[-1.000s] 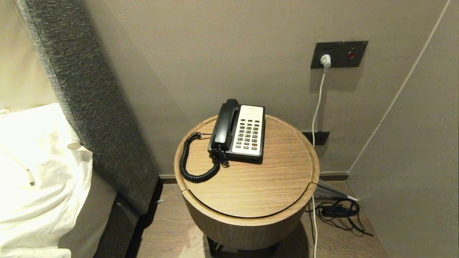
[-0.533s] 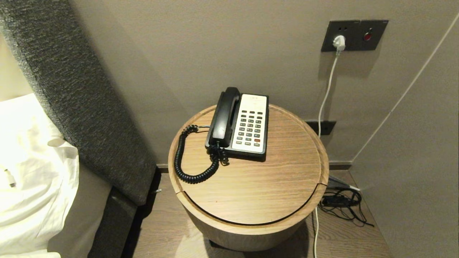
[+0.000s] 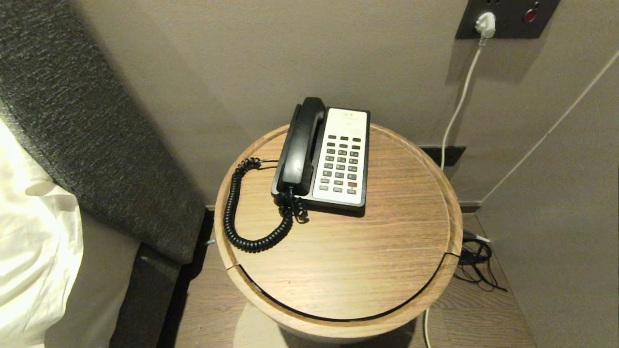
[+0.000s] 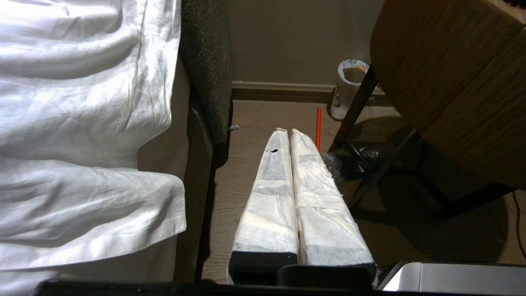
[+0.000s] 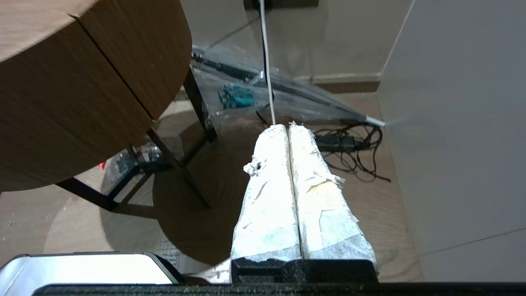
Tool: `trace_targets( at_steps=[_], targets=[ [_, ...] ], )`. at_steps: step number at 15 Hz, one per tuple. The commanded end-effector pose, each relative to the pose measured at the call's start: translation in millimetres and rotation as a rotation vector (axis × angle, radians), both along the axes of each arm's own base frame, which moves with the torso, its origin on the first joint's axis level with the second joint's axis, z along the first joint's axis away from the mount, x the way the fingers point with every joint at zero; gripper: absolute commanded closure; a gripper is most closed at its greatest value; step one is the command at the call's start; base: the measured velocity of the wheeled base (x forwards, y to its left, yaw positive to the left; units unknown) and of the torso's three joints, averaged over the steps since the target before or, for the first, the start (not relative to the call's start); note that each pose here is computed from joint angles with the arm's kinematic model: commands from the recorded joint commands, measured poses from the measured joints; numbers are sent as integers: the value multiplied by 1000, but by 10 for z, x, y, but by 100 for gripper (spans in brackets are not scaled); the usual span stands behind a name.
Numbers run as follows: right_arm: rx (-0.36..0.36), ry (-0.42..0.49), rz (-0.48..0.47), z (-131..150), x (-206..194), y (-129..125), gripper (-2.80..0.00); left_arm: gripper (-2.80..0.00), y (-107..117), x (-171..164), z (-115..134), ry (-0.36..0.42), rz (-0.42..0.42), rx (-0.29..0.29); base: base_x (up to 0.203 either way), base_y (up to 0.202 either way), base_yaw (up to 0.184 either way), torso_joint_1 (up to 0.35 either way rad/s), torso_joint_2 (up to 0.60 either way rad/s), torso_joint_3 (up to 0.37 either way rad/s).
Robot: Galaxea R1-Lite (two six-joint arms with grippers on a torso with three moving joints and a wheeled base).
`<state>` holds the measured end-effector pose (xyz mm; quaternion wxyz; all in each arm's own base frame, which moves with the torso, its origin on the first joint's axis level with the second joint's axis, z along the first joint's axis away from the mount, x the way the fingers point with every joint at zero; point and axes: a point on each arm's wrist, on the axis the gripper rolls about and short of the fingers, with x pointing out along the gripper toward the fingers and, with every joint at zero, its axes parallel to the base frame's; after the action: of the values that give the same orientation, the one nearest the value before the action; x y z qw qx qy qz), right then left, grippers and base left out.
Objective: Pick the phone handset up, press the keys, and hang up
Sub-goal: Pick up the desk phone handset
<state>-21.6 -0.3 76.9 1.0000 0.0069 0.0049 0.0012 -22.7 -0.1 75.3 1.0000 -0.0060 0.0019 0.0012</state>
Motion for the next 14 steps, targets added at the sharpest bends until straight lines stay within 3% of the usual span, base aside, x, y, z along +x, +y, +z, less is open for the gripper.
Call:
trace_targets(
  at_steps=[1, 6, 14],
  targets=[
    [0, -1, 1, 0, 0, 0, 0, 0, 0, 0, 0, -1, -1, 0, 0, 0, 0, -2, 4, -203],
    [0, -1, 1, 0, 0, 0, 0, 0, 0, 0, 0, -1, -1, 0, 0, 0, 0, 2, 3, -179],
    [0, -1, 1, 0, 0, 0, 0, 0, 0, 0, -1, 1, -1, 17, 0, 0, 0, 1, 1, -15]
  ],
)
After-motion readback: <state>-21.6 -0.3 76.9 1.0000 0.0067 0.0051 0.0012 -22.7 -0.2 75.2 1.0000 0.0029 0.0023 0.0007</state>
